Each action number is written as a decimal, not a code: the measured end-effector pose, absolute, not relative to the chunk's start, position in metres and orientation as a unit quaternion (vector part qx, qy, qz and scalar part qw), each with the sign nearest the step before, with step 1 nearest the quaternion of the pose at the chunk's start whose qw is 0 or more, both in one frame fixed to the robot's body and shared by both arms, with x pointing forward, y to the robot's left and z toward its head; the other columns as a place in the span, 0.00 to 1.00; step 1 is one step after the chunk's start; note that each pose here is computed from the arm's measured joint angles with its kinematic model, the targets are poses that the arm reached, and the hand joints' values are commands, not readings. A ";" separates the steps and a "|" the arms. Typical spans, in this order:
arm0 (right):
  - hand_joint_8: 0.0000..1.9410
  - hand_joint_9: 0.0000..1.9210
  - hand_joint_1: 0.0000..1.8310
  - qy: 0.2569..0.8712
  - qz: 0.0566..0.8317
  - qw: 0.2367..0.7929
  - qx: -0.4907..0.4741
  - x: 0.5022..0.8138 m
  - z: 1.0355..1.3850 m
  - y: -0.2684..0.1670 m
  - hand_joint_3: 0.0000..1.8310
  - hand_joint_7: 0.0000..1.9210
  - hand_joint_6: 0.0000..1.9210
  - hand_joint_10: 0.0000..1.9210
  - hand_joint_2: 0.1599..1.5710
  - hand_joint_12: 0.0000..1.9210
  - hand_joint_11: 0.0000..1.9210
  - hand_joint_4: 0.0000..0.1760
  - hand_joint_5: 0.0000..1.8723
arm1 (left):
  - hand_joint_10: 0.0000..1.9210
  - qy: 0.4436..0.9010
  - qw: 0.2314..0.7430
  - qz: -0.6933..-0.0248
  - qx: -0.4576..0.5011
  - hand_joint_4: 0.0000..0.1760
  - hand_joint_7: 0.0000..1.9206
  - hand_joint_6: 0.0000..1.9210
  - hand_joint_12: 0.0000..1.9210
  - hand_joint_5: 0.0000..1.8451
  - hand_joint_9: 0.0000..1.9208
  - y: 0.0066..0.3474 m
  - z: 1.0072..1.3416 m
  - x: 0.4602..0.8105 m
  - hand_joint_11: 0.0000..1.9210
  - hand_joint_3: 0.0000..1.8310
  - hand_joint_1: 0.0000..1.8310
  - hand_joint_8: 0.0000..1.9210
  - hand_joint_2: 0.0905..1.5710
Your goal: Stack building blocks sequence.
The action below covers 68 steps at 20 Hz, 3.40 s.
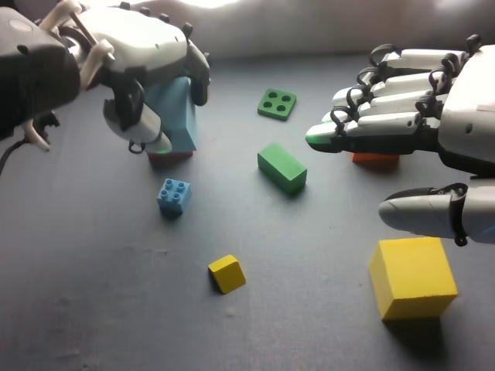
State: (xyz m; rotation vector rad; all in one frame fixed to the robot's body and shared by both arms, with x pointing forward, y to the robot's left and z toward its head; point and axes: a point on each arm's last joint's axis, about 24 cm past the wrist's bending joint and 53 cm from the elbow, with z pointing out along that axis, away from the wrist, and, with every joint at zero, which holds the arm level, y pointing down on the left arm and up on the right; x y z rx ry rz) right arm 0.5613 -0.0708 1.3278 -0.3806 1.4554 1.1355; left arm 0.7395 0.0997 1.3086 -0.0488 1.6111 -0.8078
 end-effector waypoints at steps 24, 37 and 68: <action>0.00 0.11 0.00 0.624 0.488 0.588 -0.164 0.561 1.328 -0.071 0.00 0.12 0.00 0.01 0.91 0.28 0.00 0.00 0.09 | 0.59 0.706 0.627 -0.328 -0.006 0.00 0.45 0.52 0.73 0.47 0.39 0.108 1.304 0.781 0.31 0.00 0.66 0.71 0.74; 0.00 0.14 0.00 0.625 0.487 0.588 -0.163 0.561 1.328 -0.071 0.00 0.16 0.00 0.01 0.91 0.39 0.00 0.00 0.12 | 0.56 0.707 0.626 -0.330 -0.001 0.00 0.46 0.52 0.72 0.48 0.41 0.104 1.305 0.786 0.32 0.00 0.66 0.69 0.73; 0.00 0.15 0.00 0.625 0.487 0.588 -0.163 0.561 1.327 -0.071 0.00 0.15 0.00 0.01 0.92 0.39 0.00 0.00 0.12 | 0.57 0.712 0.629 -0.314 -0.006 0.00 0.47 0.49 0.74 0.50 0.41 0.107 1.296 0.796 0.32 0.00 0.66 0.68 0.72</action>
